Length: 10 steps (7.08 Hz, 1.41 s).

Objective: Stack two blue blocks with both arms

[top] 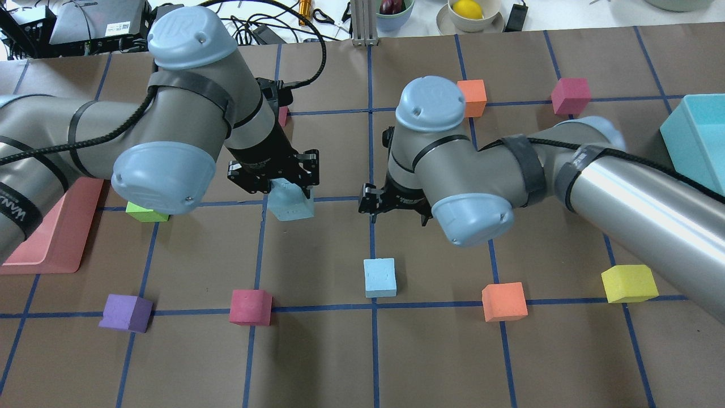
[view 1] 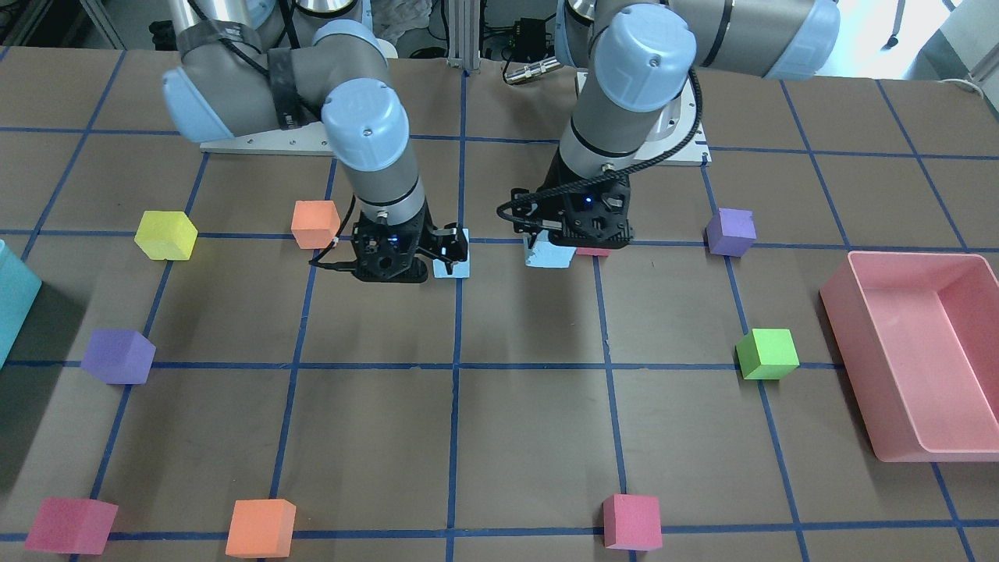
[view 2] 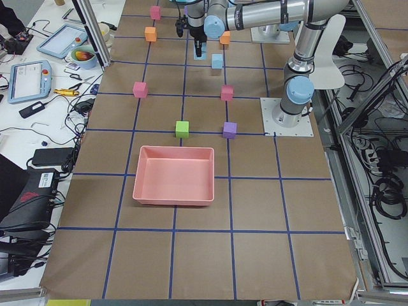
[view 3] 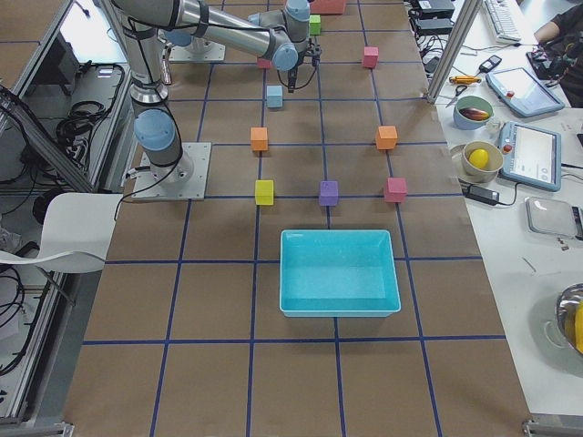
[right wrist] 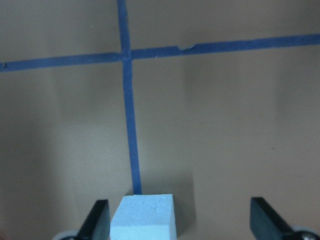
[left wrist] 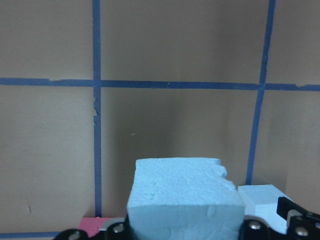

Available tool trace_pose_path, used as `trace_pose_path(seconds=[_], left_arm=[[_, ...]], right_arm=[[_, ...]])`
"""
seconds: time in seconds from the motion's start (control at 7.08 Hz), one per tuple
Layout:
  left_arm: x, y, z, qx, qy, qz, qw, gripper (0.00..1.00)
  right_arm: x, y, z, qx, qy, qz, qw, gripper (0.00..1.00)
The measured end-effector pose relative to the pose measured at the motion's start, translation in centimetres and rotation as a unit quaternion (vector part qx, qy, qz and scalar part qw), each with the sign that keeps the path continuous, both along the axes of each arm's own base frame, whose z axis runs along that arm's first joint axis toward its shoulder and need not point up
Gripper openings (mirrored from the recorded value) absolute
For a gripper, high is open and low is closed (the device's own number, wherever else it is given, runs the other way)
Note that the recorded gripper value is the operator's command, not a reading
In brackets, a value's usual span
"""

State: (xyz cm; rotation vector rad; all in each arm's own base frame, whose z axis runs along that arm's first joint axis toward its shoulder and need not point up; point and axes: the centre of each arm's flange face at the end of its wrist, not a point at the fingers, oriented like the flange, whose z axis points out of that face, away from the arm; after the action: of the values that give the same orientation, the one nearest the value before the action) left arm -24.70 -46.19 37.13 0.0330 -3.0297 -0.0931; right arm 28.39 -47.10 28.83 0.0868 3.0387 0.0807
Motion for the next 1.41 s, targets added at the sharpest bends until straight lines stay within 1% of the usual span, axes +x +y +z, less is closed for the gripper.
trace_pose_path(seconds=[0.14,0.28,0.42,0.56,0.71,0.85,0.99,1.13,1.27,1.41], left_arm=[[-3.1,2.0,-0.3,0.005,-0.003,-0.012,0.9999,0.46],[-5.8,3.5,-1.2,0.012,-0.007,-0.019,0.9997,0.46],[-7.6,4.5,-2.3,0.022,-0.012,-0.027,0.9993,0.46],[-9.1,5.3,-3.4,0.029,-0.016,-0.036,0.9988,0.46],[-10.5,5.8,-4.6,0.031,-0.019,-0.038,0.9986,0.46],[-11.7,5.9,-5.9,0.033,-0.022,-0.026,0.9989,0.46],[-12.5,5.8,-7.5,0.035,-0.025,-0.006,0.9991,0.46],[-13.0,5.6,-9.2,0.034,-0.026,0.007,0.9991,0.46],[-13.4,5.7,-10.8,0.03,-0.025,0.01,0.9992,0.46],[-13.9,6.1,-11.7,0.026,-0.026,0.008,0.9993,0.48]], right_arm=[[-3.7,-2.3,1.2,-0.004,-0.001,0.003,1.0,1.0],[-7.7,-3.9,2.9,-0.009,0.003,0.002,1.0,1.0],[-10.9,-4.8,5.0,-0.007,0.01,-0.005,0.9999,1.0],[-13.2,-5.3,7.9,0.004,0.013,-0.011,0.9998,1.0],[-14.5,-5.9,11.2,0.014,0.015,-0.011,0.9997,1.0],[-15.1,-6.3,14.9,0.019,0.018,-0.01,0.9996,1.0],[-15.6,-6.5,18.4,0.019,0.031,-0.009,0.9993,1.0],[-16.1,-6.5,20.3,0.019,0.05,-0.007,0.9986,1.0],[-16.5,-6.5,21.1,0.019,0.063,-0.007,0.9978,1.0],[-16.8,-6.6,21.3,0.019,0.068,-0.008,0.9975,1.0]])
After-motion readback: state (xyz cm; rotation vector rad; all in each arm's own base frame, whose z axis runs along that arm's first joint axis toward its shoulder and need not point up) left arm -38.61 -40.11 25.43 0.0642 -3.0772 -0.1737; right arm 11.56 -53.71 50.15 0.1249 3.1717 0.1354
